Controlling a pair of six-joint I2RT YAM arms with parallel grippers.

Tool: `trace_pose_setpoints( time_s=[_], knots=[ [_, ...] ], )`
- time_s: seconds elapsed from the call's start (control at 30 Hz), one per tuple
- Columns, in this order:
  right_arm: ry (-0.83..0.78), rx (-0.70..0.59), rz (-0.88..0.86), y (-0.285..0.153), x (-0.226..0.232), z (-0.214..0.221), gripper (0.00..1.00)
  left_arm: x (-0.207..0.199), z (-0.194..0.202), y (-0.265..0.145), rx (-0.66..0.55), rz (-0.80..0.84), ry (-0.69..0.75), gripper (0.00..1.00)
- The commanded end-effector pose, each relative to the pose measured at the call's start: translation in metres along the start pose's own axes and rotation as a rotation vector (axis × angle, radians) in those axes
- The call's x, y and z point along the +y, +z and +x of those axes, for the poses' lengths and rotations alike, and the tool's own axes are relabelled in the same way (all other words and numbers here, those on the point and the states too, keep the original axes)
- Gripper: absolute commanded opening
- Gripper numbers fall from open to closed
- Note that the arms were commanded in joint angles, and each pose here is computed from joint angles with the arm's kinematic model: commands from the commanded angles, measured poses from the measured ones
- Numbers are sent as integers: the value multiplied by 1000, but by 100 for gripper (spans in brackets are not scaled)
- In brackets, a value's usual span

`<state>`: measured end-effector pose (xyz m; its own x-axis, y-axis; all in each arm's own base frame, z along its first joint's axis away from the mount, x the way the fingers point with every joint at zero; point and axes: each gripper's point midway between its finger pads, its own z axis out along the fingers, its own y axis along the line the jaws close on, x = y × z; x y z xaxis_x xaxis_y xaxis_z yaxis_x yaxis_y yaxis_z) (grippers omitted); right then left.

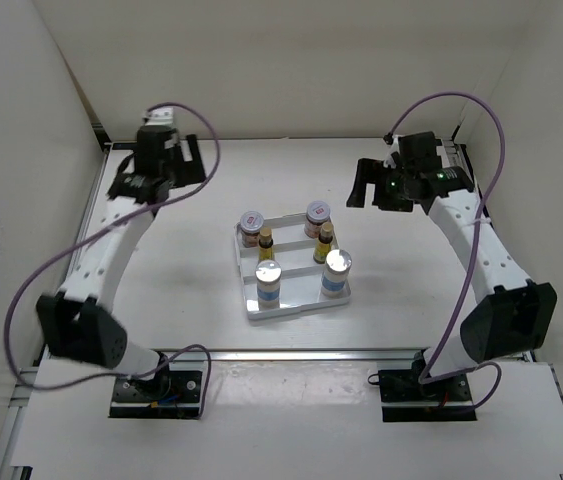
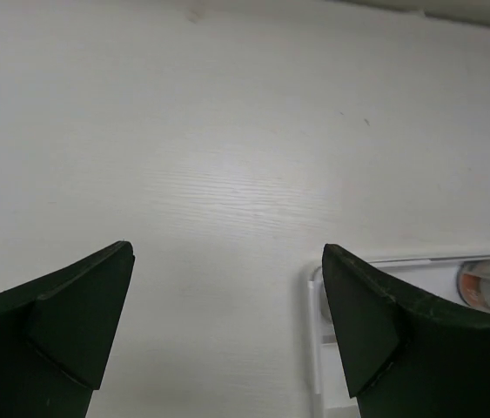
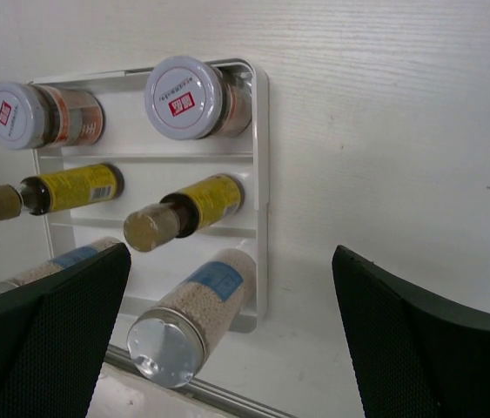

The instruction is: Organize the condiment bottles

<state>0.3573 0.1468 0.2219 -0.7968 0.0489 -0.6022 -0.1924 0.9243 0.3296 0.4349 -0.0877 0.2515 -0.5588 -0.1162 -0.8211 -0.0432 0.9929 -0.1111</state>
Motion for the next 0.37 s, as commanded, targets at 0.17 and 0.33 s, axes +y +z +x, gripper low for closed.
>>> trace_pose_setpoints(
  time_s=[0.17,0.33],
  knots=[
    [8,-63,-11,-18,-2,19,100,80,-5,-88,-375,-181,35,100],
    [5,-86,3,-24,-5,22,100,95,23,-103,-511,-202,29,100]
  ],
)
